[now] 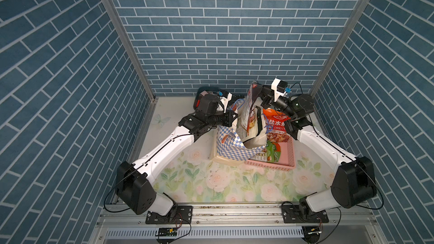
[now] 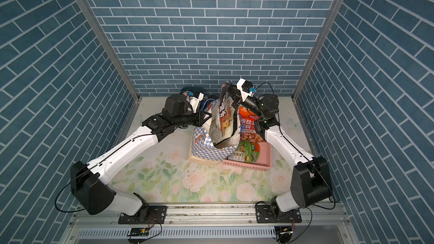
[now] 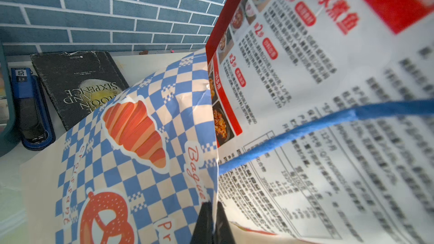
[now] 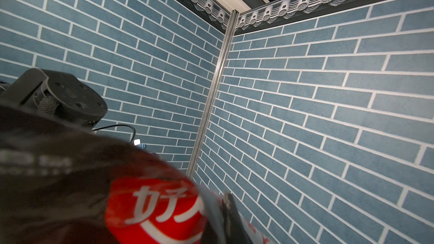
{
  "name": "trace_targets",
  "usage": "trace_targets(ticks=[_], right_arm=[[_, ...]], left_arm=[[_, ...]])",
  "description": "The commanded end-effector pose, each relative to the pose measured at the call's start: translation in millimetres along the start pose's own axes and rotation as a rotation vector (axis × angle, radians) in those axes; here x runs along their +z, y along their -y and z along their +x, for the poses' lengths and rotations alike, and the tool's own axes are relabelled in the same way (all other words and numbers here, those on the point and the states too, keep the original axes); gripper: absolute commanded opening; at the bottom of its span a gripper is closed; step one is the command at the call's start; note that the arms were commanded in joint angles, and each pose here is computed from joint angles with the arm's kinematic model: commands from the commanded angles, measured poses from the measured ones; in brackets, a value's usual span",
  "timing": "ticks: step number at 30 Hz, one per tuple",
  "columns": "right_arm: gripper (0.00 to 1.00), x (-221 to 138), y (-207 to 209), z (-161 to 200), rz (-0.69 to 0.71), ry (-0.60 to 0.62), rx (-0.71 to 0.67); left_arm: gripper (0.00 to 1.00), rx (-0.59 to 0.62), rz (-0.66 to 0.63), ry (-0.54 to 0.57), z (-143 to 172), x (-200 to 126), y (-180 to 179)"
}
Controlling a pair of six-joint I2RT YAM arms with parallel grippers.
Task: Place the condiment packets inside the bag
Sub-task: Place the condiment packet in the paper bag.
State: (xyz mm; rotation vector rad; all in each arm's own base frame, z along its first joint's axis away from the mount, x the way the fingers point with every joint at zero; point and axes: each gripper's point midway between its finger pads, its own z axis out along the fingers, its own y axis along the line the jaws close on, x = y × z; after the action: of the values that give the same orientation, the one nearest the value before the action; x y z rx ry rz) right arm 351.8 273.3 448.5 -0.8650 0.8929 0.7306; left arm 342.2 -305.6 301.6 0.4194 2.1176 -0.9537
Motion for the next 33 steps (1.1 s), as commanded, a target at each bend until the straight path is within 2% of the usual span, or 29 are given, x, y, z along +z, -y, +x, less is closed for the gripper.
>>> trace_targets(ticks=[1, 16, 21, 23, 26, 27, 31, 33], right_arm=[[0.00, 4.7, -3.0, -40.1, -0.039, 0.129, -0.059], [0.00, 3.9, -26.4, 17.9, -0.176, 0.036, 0.020], [0.09, -2.6, -23.8, 33.9, -0.129, -0.047, -0.035], [0.17, -6.0, -21.1, 37.8, -0.104, -0.075, -0.056], [0.24, -12.5, -14.8, 37.5, -0.067, -0.098, -0.083], [0.30, -15.0, -13.0, 35.1, -0.053, -0.102, -0.095], [0.32, -20.0, -7.9, 25.3, -0.013, -0.127, -0.138], [0.36, -22.8, -6.1, 18.4, 0.009, -0.138, -0.158]], left_arm=[[0.00, 0.008, 0.017, 0.032, -5.5, -9.6, 8.7], [0.00, 0.002, -0.008, 0.046, -4.7, -15.0, 4.2], [0.00, 0.000, -0.013, 0.045, -3.9, -15.1, 2.7], [0.00, -0.002, -0.014, 0.048, -4.7, -14.8, 2.0], [0.00, -0.001, -0.012, 0.053, -6.0, -15.5, 2.5], [0.00, -0.003, -0.013, 0.053, -5.6, -15.3, 2.3], [0.00, -0.012, -0.030, 0.054, -3.9, -16.7, -2.6], [0.00, -0.032, -0.043, 0.060, -2.8, -19.3, -9.3]])
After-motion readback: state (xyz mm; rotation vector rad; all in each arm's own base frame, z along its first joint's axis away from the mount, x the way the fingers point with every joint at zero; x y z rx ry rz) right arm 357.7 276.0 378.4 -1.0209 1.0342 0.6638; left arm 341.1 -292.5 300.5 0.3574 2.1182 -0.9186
